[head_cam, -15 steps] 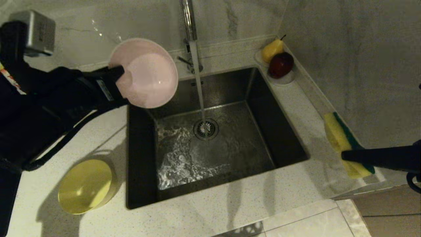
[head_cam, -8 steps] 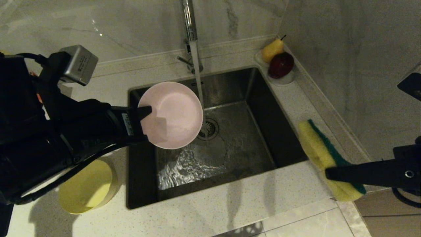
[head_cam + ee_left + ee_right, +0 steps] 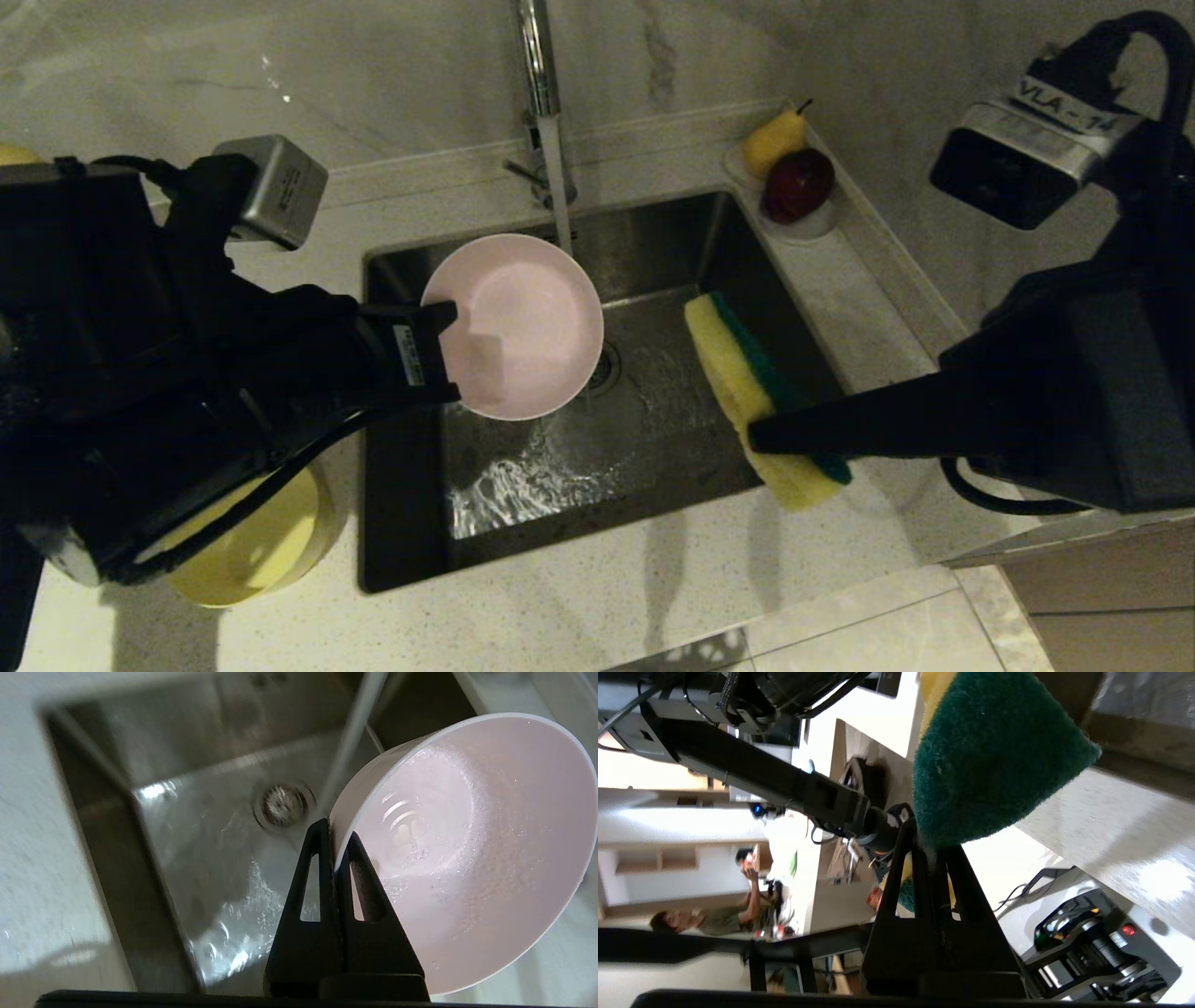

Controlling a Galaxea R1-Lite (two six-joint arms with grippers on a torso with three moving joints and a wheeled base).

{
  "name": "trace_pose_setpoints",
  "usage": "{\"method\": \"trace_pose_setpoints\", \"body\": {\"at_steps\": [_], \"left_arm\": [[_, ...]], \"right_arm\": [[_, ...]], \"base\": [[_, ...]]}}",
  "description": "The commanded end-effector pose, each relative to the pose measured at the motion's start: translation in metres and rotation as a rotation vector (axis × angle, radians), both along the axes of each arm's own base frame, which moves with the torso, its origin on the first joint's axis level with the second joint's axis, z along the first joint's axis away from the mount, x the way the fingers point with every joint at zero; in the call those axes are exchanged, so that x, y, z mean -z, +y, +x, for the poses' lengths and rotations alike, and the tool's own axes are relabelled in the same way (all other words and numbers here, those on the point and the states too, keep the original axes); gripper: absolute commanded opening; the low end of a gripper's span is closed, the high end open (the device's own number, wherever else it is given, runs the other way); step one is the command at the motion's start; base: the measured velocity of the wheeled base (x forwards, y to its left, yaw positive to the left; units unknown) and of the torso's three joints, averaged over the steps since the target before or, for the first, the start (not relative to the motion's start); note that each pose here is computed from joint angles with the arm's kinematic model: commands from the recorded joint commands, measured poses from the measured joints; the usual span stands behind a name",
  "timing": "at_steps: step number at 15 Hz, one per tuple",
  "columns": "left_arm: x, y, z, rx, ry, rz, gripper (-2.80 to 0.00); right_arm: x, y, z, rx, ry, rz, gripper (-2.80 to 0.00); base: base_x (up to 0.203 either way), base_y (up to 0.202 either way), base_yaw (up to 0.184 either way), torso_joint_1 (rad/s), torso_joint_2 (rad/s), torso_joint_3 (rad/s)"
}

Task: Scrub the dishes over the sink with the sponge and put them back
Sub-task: Wipe the bowl

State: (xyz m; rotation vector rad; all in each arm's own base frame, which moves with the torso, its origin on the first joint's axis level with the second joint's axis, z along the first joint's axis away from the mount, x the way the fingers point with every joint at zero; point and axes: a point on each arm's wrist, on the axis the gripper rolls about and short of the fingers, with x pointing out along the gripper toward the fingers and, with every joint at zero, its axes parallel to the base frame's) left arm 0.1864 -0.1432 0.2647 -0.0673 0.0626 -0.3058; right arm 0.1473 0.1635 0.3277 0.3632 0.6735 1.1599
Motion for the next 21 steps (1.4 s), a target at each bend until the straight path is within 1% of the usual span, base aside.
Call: {"method": "trace_pose_setpoints", "body": {"at_steps": [1, 2, 5, 6, 8, 10, 13, 17, 21], "left_arm": [[0.006, -0.013, 0.008, -0.025, -0.038, 0.027, -2.80], [0.006, -0.016, 0.005, -0.019, -0.054, 0.039, -2.80], [0.010, -0.027, 0.003, 0.017, -0.051, 0.053, -2.80], [0.011, -0.031, 0.004, 0.021, -0.056, 0.051, -2.80], [0.008, -0.036, 0.002, 0.036, -0.096, 0.033, -2.80], [0.005, -0.038, -0.002, 0.053, -0.114, 0.032, -2.80], [0.002, -0.040, -0.008, 0.073, -0.123, 0.023, -2.80], [0.004, -0.035, -0.013, 0.071, -0.121, 0.025, -2.80], [0.006, -0.030, -0.020, 0.082, -0.125, 0.025, -2.80]], "right_arm": [[0.010, 0.029, 0.015, -0.041, 0.042, -0.039, -2.80], [0.012, 0.037, 0.018, -0.052, 0.045, -0.043, -2.80], [0.007, 0.057, 0.029, -0.062, 0.036, -0.036, -2.80], [0.008, 0.062, 0.031, -0.066, 0.039, -0.038, -2.80], [0.012, 0.070, 0.033, -0.075, 0.043, -0.045, -2.80], [0.016, 0.074, 0.037, -0.058, 0.047, -0.058, -2.80], [0.021, 0.073, 0.047, -0.020, 0.050, -0.070, -2.80], [0.017, 0.062, 0.060, 0.035, 0.040, -0.056, -2.80], [0.011, 0.059, 0.066, 0.057, 0.027, -0.041, -2.80]], "base": [[0.000, 0.000, 0.000, 0.000, 0.00, 0.000], [0.000, 0.000, 0.000, 0.000, 0.00, 0.000], [0.000, 0.000, 0.000, 0.000, 0.00, 0.000], [0.000, 0.000, 0.000, 0.000, 0.00, 0.000], [0.000, 0.000, 0.000, 0.000, 0.00, 0.000], [0.000, 0.000, 0.000, 0.000, 0.00, 0.000], [0.000, 0.000, 0.000, 0.000, 0.00, 0.000], [0.000, 0.000, 0.000, 0.000, 0.00, 0.000], [0.000, 0.000, 0.000, 0.000, 0.00, 0.000]]}}
